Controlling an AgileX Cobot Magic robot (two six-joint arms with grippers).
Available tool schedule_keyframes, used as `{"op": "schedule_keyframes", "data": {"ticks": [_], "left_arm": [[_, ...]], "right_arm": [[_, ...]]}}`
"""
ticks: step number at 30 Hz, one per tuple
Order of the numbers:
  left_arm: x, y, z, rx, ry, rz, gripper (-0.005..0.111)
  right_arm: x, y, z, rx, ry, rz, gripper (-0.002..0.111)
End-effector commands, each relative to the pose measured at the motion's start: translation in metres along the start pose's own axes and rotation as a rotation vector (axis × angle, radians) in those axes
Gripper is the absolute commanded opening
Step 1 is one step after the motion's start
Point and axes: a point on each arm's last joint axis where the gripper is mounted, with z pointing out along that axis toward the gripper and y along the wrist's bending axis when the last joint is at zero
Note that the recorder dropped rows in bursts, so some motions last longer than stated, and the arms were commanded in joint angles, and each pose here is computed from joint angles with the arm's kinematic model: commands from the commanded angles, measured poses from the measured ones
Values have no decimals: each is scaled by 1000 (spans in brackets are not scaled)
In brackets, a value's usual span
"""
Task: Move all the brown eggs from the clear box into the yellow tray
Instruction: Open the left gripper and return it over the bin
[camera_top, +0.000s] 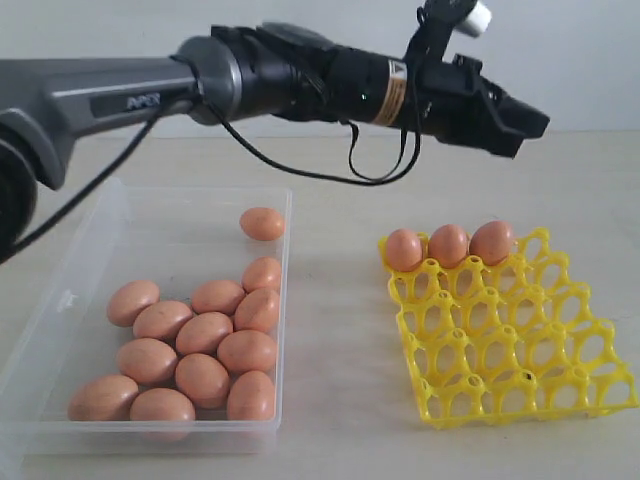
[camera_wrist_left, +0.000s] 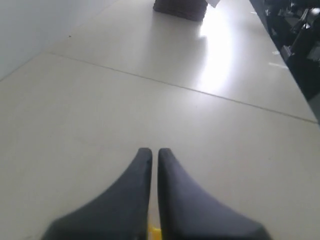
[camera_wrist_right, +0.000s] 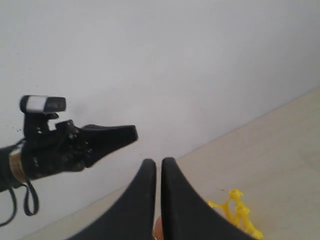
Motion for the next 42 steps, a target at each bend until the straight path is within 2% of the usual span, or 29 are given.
{"op": "schedule_keyframes", "data": {"ticks": [1, 4, 8, 12, 17, 21, 27, 32, 37, 42], "left_arm": [[-40, -15, -35, -14, -32, -61, 4], [-52, -22, -55, -116, -51, -63, 4], [-56, -28, -88, -352, -66, -76, 4], [-45, -41, -124, -542, -27, -19, 4], [-24, -68, -163, -643, 38, 19, 4], [-4, -82, -194, -775, 69, 8, 4], [39, -91, -221, -808, 140, -110, 4], [67, -94, -229, -823, 202, -175, 4], [82, -100, -232, -820, 238, -191, 4], [86, -110, -248, -886, 243, -150, 4]], "right_arm": [[-1, 1, 0, -8, -9, -8, 0], [-1, 1, 0, -8, -9, -8, 0], [-1, 1, 0, -8, -9, -8, 0], [-1, 1, 0, -8, -9, -8, 0], [-2, 1, 0, -12, -19, -5, 0], [-3, 2, 0, -18, -33, -5, 0], [-4, 2, -1, -22, -41, -5, 0], [-8, 4, -1, -40, -82, -3, 0], [-14, 6, -2, -72, -147, 38, 0], [-15, 7, -2, -81, -162, 52, 0]]}}
